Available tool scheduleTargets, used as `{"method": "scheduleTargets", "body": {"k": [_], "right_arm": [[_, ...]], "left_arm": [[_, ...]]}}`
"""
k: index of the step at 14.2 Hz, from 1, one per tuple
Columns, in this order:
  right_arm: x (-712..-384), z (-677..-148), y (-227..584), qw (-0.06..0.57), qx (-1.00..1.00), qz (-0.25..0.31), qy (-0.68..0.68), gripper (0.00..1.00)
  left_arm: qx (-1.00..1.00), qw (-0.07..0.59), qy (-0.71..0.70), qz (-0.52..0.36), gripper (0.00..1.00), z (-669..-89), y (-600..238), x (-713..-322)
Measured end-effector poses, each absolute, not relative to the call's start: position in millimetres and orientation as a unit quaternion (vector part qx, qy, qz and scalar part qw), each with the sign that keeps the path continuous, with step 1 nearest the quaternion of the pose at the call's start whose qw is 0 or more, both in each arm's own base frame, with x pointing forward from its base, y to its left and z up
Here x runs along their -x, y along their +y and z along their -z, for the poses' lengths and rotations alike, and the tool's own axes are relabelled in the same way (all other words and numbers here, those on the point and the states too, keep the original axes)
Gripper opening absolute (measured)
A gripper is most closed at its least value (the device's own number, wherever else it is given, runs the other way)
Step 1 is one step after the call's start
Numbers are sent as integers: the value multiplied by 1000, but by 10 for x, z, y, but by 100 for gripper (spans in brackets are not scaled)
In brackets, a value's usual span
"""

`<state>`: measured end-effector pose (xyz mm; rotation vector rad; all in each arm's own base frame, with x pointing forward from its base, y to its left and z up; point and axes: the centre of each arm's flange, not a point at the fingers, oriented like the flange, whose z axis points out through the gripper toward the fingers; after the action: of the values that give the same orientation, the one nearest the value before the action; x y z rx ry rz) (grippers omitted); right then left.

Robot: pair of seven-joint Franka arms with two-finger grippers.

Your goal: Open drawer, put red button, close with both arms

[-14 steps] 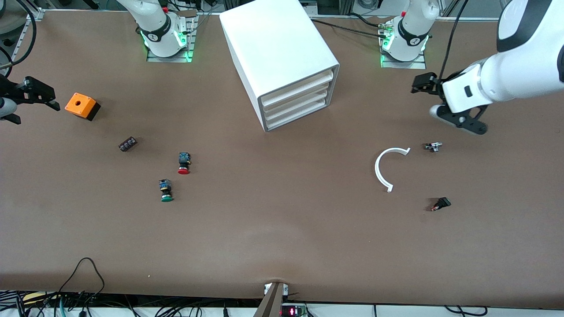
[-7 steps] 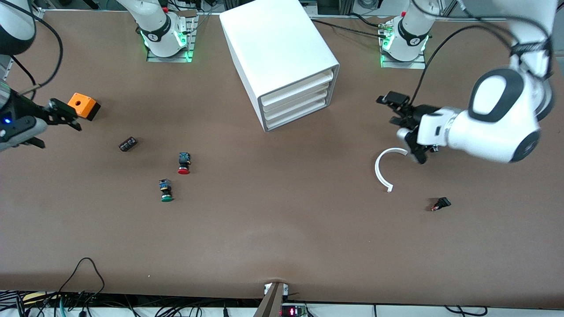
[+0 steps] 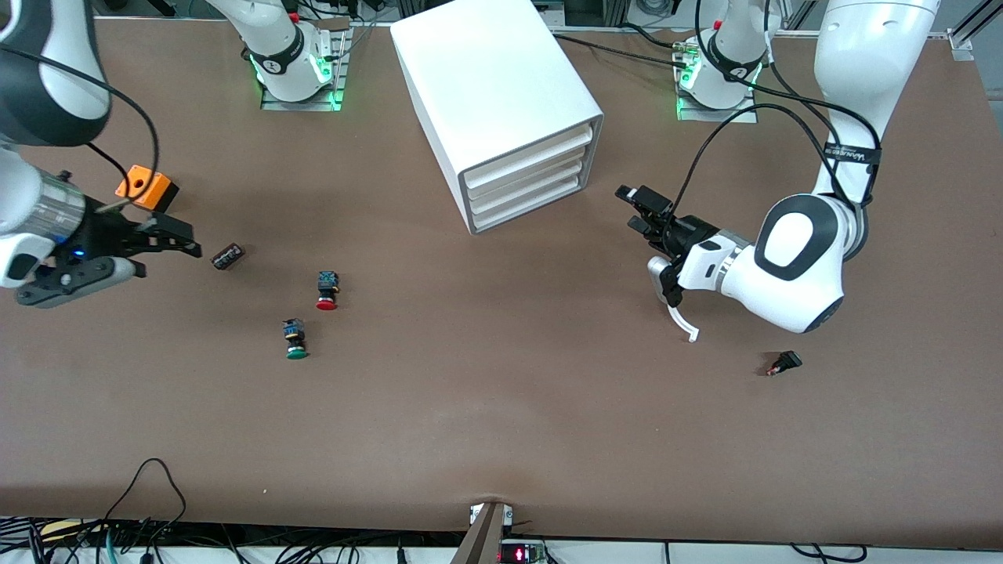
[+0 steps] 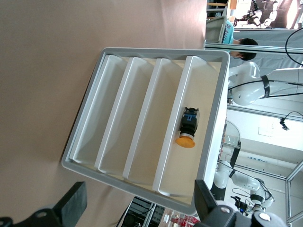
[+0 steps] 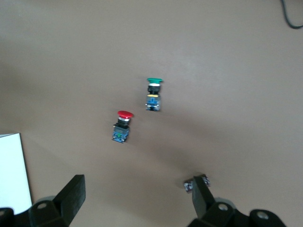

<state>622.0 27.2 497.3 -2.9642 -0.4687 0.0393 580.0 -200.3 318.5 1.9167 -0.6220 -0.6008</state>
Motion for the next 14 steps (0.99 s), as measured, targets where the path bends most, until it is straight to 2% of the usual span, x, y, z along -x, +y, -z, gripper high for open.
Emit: {"method": "scheduleTargets", "body": {"k": [3,6,11,14], "right_arm": [[-6276,-4790,460,71,983,-21,-167,100],[-6383,-4627,809,66,980,0,-189,100],[-6372,-4112,1164,65,982,-31,-175,100],[-6316,-3728,1138,62,985,-41,-152,100]], "left_arm": [[-769,550,-250,211,100,-3003,-2019,-5762],[-751,577,-262,187,100,-2665,-1985,-5691],[-698,637,-292,147,99,-1923,-2336,-5460],[-684,658,-283,137,96,-1766,-2568,-5282]]}}
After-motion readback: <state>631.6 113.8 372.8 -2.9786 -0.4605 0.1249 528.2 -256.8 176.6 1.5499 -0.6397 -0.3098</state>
